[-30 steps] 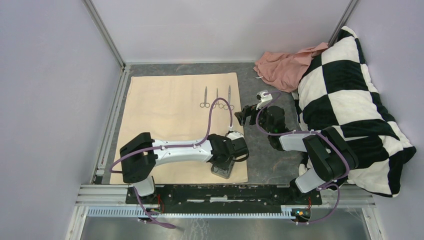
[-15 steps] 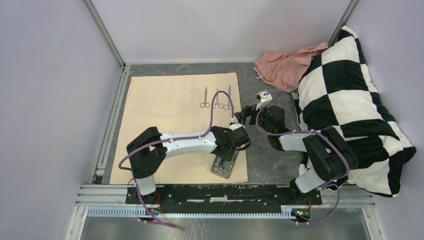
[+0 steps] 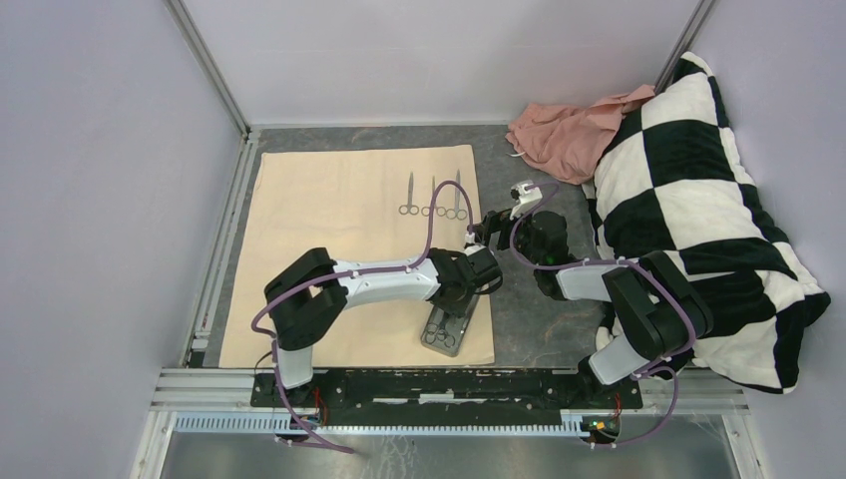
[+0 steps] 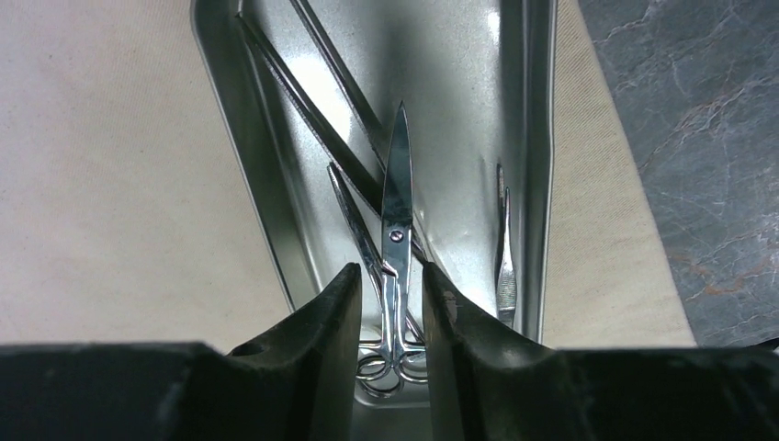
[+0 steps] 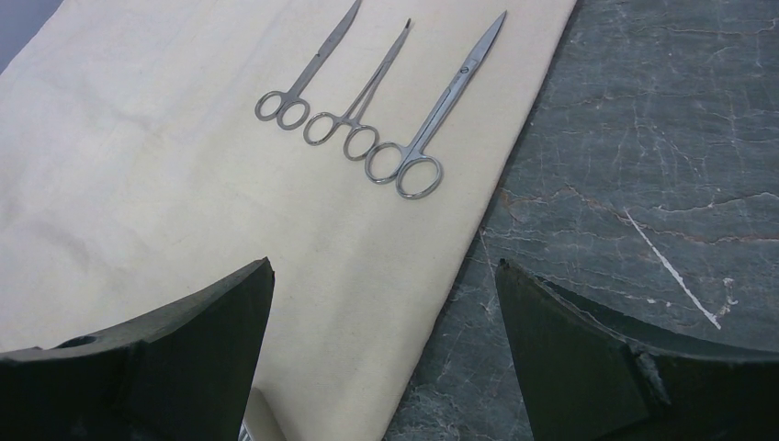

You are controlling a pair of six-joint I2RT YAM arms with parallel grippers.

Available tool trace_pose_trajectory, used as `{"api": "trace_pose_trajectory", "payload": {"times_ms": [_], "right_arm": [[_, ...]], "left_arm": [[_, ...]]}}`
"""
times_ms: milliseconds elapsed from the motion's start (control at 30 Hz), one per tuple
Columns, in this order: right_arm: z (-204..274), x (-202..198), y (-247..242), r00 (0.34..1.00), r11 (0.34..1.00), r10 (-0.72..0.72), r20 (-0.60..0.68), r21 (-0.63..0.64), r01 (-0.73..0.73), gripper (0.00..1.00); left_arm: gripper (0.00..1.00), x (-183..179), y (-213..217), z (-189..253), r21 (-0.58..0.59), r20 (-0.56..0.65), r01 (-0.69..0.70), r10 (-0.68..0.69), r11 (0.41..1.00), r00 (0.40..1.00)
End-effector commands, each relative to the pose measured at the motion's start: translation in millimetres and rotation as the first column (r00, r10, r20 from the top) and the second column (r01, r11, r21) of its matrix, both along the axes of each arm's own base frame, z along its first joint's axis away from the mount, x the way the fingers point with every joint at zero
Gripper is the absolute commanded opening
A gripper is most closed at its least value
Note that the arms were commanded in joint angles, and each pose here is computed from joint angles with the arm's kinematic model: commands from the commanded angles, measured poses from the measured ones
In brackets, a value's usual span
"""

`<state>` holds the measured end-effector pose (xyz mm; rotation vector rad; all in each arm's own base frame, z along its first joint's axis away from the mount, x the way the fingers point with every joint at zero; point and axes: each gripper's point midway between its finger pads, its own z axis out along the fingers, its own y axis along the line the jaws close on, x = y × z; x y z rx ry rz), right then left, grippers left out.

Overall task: Open and lay out the surgical kit
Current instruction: Pick up the medical item from the container.

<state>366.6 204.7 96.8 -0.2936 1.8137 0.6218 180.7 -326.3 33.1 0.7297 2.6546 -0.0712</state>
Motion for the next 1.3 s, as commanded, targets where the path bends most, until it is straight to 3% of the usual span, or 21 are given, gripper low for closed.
{"api": "trace_pose_trajectory", "payload": {"times_ms": [0, 467, 900, 1267], "right_arm": [[17, 10, 6, 0.999, 1.0, 0.008, 0.044, 0.028, -0.009, 0.98], [16, 10, 7, 0.999, 0.999, 0.015, 0.038, 0.028, -0.016, 0.98], [16, 10, 8, 0.999, 0.999, 0.018, 0.039, 0.031, -0.019, 0.98], [16, 10, 8, 0.999, 0.999, 0.017, 0.038, 0.028, -0.018, 0.98]], "left_arm": [[0.35, 6, -10, -3, -0.013, 0.011, 0.037, -0.037, 0.999, 0.999], [0.33, 2, -6, -13, 0.008, -0.003, 0.041, -0.04, 0.999, 0.999], [0.39, 27, -29, 17, -0.079, 0.044, 0.038, -0.034, 0.996, 0.998], [0.41, 35, -37, 6, -0.077, 0.028, 0.05, -0.048, 0.996, 0.998]]}}
